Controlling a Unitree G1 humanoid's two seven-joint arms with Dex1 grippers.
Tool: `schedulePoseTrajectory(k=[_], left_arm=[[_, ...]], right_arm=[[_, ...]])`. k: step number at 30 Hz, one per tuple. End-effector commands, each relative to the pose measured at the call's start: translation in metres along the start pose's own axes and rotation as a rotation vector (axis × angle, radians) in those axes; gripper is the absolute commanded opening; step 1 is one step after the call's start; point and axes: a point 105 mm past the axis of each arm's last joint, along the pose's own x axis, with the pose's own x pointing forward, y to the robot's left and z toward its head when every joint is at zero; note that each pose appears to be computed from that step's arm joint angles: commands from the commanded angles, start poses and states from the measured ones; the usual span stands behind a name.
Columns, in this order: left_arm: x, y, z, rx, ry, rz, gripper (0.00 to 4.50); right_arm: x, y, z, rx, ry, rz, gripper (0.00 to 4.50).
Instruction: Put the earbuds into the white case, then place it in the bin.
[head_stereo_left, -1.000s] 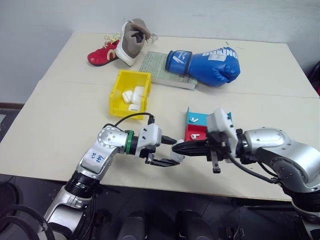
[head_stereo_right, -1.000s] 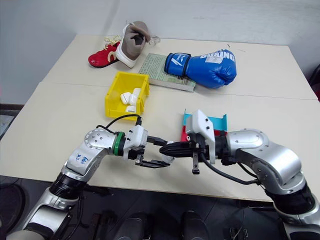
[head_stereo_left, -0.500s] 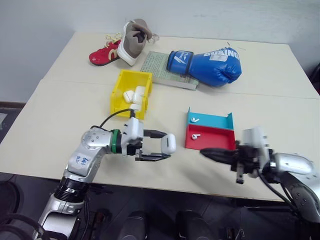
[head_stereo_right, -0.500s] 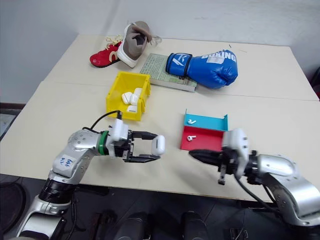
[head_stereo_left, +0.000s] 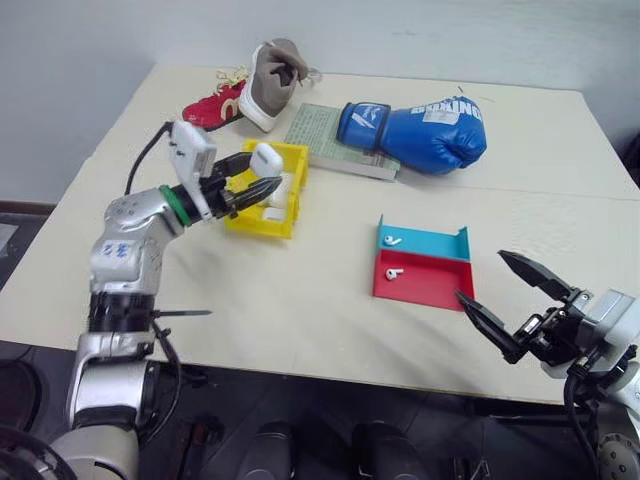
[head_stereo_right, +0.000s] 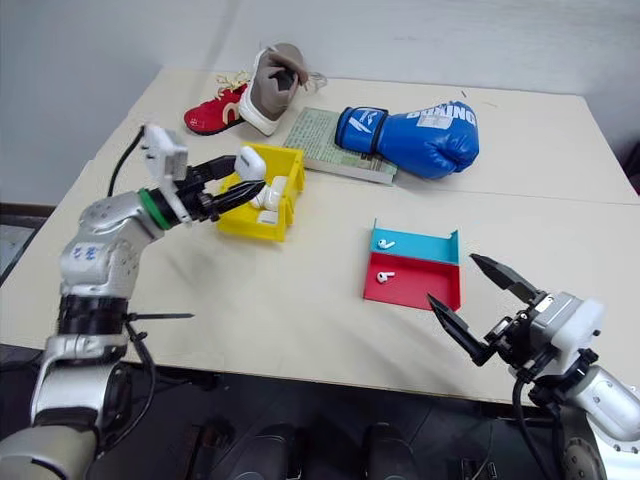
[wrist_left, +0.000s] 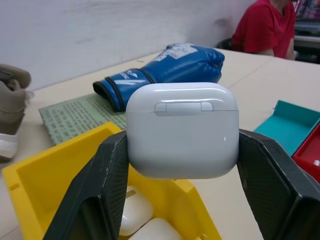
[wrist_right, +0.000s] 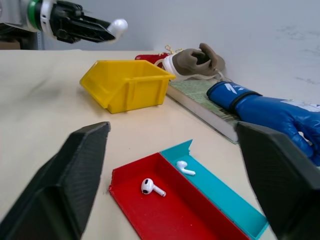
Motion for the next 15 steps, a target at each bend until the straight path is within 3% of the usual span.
schedulePoseTrajectory(k=[1, 4, 7, 10, 12, 15], left_arm=[[0.012, 0.027, -0.008, 0.048, 0.106, 0.133, 2.77], [0.020, 0.036, -0.019, 0.072, 0.183, 0.171, 2.77], [0.024, 0.032, -0.017, 0.056, 0.170, 0.134, 2.77], [0.022, 0.031, -0.018, 0.064, 0.189, 0.117, 3.72], [0.017, 0.028, -0.005, 0.073, 0.145, 0.074, 4.34], [-0.006, 0.013, 0.019, 0.069, 0.040, -0.056, 4.47]], right_arm=[[0.001, -0.003, 0.012, -0.037, -0.061, -0.029, 4.46], [0.002, 0.002, 0.008, -0.042, -0.045, -0.022, 4.46], [0.001, 0.003, 0.006, -0.042, -0.032, -0.027, 4.46], [0.002, 0.005, 0.003, -0.033, -0.023, -0.028, 4.50], [0.002, 0.007, 0.001, -0.029, -0.010, -0.011, 4.50], [0.002, 0.007, -0.003, -0.040, 0.018, 0.040, 4.50]])
